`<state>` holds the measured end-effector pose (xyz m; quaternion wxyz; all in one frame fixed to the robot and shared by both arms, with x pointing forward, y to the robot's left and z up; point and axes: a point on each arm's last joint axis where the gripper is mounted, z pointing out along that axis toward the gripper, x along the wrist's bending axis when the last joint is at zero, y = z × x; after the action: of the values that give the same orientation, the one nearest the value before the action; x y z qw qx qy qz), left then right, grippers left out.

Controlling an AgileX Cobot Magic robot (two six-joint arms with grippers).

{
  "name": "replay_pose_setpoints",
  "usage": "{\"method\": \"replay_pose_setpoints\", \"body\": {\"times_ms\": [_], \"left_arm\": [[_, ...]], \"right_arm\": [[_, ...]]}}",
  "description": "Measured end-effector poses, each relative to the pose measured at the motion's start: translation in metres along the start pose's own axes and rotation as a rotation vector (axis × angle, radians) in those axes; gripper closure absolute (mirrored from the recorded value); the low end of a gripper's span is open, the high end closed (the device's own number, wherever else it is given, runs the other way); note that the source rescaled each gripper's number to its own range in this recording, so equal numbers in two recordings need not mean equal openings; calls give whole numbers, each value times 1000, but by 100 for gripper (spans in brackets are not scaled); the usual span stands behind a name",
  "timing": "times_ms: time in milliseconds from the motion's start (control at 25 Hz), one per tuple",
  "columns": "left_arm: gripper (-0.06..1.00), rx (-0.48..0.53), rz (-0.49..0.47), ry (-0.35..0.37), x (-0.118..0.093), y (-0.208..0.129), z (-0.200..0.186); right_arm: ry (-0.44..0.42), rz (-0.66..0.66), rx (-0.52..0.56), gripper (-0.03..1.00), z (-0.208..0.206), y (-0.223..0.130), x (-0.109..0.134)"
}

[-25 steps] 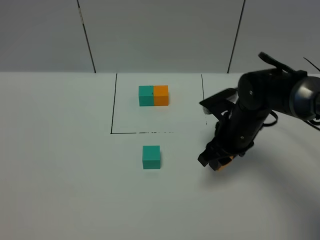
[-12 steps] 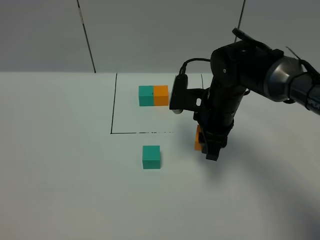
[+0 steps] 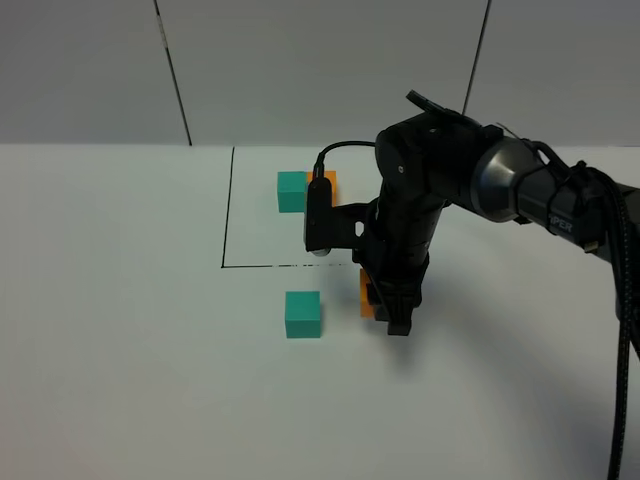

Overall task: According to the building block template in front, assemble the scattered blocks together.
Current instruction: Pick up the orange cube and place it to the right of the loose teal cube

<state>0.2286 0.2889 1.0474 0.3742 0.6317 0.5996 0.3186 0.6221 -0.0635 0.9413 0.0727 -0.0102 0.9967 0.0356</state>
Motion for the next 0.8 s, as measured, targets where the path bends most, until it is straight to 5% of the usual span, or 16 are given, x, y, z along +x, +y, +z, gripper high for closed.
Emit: {"method": "replay_pose_setpoints", "body": {"times_ms": [800], "left_arm": [[27,0,0,-1,0,0,0]], "right_arm": [[53,-57,-11,97,39,20,-8]]}}
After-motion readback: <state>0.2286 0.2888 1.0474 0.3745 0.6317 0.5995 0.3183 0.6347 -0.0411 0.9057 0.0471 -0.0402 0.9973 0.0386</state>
